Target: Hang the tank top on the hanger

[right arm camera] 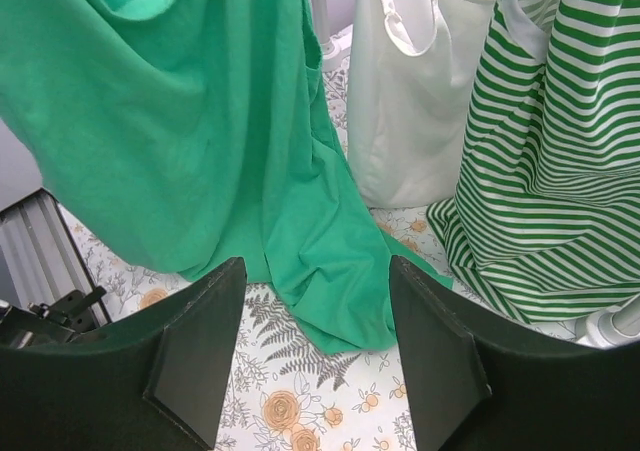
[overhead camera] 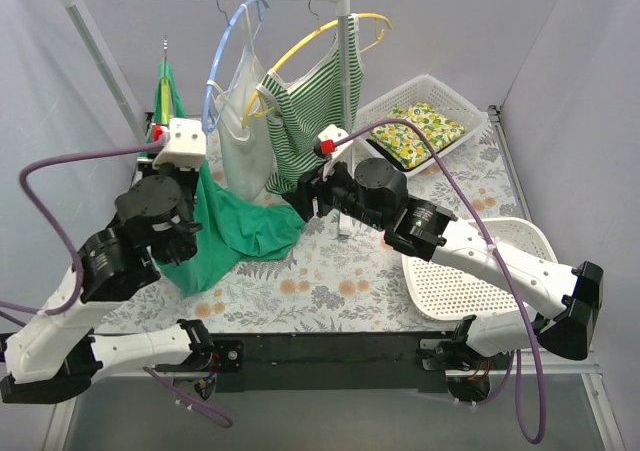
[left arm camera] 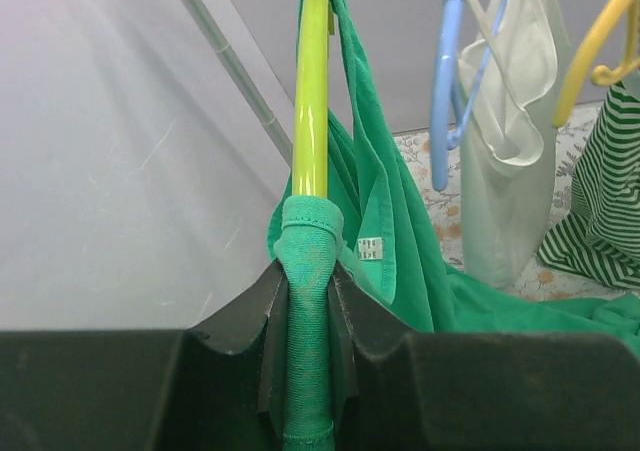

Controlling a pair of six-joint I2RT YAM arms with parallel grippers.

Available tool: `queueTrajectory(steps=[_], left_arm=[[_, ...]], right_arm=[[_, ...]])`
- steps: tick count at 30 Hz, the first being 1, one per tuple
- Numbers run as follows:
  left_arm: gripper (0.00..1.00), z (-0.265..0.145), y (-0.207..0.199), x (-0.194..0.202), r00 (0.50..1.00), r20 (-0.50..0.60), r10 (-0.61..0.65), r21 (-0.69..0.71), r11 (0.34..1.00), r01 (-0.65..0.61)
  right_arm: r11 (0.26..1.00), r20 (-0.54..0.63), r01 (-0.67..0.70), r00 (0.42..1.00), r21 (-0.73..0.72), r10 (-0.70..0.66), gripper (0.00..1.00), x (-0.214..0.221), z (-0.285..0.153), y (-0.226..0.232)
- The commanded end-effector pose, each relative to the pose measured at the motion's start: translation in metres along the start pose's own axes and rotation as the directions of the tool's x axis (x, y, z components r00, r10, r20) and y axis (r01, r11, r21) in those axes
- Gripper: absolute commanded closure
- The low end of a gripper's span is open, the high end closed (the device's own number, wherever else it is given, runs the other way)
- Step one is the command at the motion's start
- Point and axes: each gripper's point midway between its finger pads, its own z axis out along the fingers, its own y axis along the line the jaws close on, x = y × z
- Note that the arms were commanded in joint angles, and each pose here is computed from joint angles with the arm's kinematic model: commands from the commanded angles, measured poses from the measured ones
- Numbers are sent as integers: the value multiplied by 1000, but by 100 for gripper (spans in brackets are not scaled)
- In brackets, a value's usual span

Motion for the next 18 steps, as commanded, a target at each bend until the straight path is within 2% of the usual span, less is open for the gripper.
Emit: queueTrajectory(steps=[1,6,8,9,10,12,13,14,15,17,18], left_arm=[[100,8,-19,-6,1000,6,9,3,1000,-9],[100,23,-22,-1,999,3,38,-38,999,-38],[100,45,-20,5,1000,-17,1,-39,999,-2],[100,62,2,18,998,-58,-6,-116,993,-1],[100,74,-5,26,998,-70,-9,-89,996,3],[100,81,10,28,995,-62,-83,-148,986,73],[100,85,15,27,986,-47,-160,-160,976,151],[100,89,11,18,978,-13,-206,-92,975,204],[100,95,27,20,970,-3,-241,-128,963,239],[100,104,24,15,955,14,-296,-73,952,296],[100,109,33,18,951,16,-309,-90,947,310]], right_arm=[[1000,68,-14,998,-27,16,33,-21,0,6],[999,65,-13,998,-33,15,33,-19,-3,7],[999,66,-13,998,-39,16,33,-20,-3,8],[999,66,-11,998,-42,14,33,-19,-3,9],[999,65,-14,998,-47,17,33,-19,-4,9],[998,64,-15,998,-53,19,33,-19,-4,10],[998,61,-15,998,-60,18,33,-18,-3,12],[998,59,-16,998,-63,20,33,-18,-3,12],[998,55,-15,998,-69,19,33,-16,-2,14],[997,48,-14,999,-72,17,33,-15,0,14],[997,48,-14,999,-72,17,33,-15,0,14]])
